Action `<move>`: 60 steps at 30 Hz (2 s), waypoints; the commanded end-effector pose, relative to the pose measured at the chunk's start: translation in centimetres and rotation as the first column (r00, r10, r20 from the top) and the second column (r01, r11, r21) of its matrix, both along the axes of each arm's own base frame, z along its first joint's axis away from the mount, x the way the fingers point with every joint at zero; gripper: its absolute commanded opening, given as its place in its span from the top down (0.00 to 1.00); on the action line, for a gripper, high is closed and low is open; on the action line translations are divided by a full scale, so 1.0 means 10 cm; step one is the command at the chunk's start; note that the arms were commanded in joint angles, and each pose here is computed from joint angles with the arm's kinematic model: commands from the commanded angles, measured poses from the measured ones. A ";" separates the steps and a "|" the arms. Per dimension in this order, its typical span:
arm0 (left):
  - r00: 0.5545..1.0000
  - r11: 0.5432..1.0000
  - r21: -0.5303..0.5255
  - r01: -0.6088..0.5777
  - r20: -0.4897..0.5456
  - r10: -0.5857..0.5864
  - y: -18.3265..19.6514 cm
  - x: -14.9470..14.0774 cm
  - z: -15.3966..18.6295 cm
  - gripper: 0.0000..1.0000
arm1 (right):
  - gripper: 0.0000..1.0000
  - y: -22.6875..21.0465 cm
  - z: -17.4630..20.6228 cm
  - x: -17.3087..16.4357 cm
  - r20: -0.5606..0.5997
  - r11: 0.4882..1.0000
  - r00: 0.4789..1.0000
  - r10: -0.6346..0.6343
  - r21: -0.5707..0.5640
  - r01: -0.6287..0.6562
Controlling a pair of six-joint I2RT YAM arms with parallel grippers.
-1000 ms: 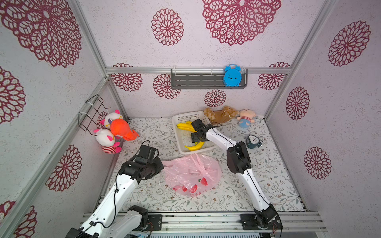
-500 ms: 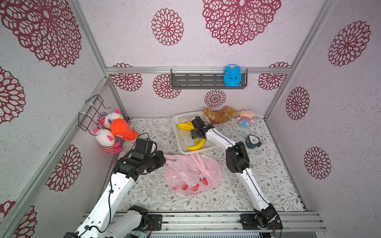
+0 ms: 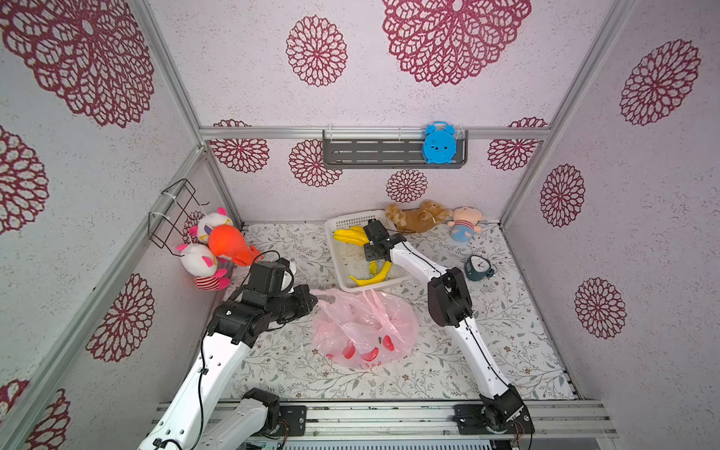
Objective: Place the banana into a plastic bag & tie a knot
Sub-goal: Pick up the banana from the basket, then adjust the basket at the center of the board.
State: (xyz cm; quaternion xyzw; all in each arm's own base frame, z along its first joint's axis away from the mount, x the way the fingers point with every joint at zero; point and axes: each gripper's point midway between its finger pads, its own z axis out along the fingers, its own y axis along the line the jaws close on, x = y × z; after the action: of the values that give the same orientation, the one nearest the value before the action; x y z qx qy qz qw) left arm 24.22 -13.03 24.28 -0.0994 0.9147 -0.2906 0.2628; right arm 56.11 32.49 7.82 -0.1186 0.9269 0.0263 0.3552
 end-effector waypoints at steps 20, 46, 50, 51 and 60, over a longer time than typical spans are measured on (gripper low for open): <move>0.988 0.988 0.152 0.002 0.151 -0.025 0.17 0.11 0.31 1.00 | 1.00 -0.43 1.79 -1.52 0.187 0.964 0.946 0.264 -0.094 -0.250; 0.975 0.980 0.186 0.071 0.194 -0.107 0.06 0.26 0.47 1.00 | 1.00 -0.62 1.46 -2.76 0.125 0.584 0.833 0.540 -0.768 -0.263; 0.972 0.980 0.179 0.086 0.202 -0.123 0.05 0.23 0.49 1.00 | 1.00 -1.08 1.63 -2.51 0.195 0.454 0.907 0.372 -0.891 0.006; 0.970 0.980 0.172 0.097 0.206 -0.132 0.03 0.21 0.50 1.00 | 1.00 -1.22 1.66 -2.44 0.212 0.428 0.923 0.322 -0.902 0.059; 0.963 0.978 0.157 0.135 0.213 -0.167 -0.03 0.17 0.52 1.00 | 1.00 -1.53 2.06 -2.33 0.338 0.523 0.926 0.168 -0.827 0.207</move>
State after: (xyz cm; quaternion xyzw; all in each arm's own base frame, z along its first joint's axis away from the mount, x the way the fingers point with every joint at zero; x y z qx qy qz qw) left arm 25.95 -12.81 28.72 0.0040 0.9084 -0.2476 0.3369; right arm 33.84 16.64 23.25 -0.3308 0.7283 -0.4884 0.3487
